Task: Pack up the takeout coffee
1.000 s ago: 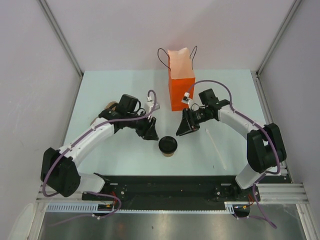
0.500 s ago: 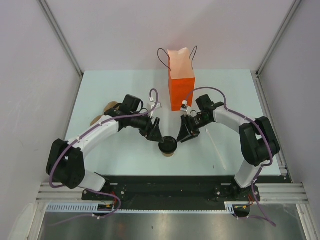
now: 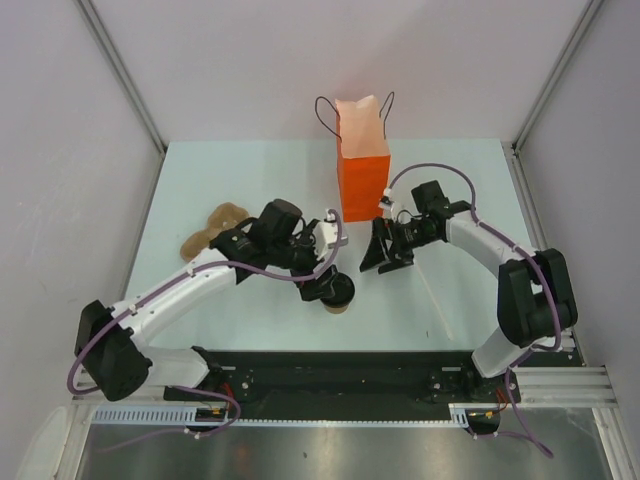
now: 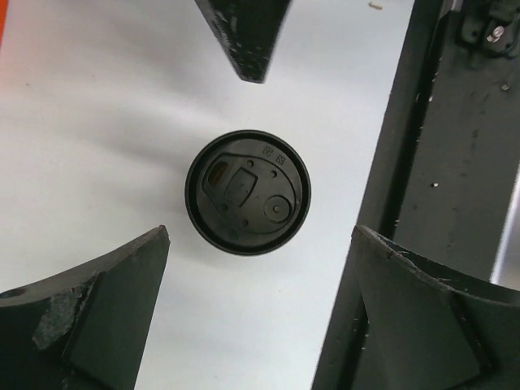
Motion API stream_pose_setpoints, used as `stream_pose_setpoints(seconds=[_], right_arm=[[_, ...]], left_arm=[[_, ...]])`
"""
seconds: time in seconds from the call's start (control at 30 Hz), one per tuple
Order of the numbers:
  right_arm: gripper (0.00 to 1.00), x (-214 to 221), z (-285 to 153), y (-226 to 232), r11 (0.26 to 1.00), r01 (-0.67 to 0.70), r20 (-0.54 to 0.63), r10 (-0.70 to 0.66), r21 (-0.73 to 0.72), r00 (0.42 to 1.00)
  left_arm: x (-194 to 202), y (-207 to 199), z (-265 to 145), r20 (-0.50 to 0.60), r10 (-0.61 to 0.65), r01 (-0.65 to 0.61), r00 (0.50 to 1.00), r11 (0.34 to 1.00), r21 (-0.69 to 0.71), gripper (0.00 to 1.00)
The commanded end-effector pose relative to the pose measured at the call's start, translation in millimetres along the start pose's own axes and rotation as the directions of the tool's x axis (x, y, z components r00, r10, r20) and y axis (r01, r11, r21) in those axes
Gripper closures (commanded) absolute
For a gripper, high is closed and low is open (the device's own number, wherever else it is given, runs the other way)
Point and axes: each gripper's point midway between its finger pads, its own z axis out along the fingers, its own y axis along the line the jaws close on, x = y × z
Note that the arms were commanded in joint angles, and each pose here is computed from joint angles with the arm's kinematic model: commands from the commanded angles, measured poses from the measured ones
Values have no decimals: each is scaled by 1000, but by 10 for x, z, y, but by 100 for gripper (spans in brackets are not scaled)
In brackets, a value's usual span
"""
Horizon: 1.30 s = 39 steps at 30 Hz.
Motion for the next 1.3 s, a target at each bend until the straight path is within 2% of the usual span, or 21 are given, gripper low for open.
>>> stream_pose_setpoints(seconds=[0.0,0.17,0.57,1.27], right_arm=[[0,-160,-194,-34,998,39,88,-44,57,995],[0,-252,-374,-82,997,28,147,-37,68,988],[0,-238,-388,-88,998,20,152,-28,58,988],[0,-215,-364,-60,999,15,148,-19,31,989]], left_arm=[[-55,111,136,-71,112,-116,991,992,-46,0],[-54,104,321,-97,93,-96,991,995,-21,1],[70,69,548,-146,41,-37,988,999,31,1],[274,133,731,-192,34,-28,981,999,33,0]])
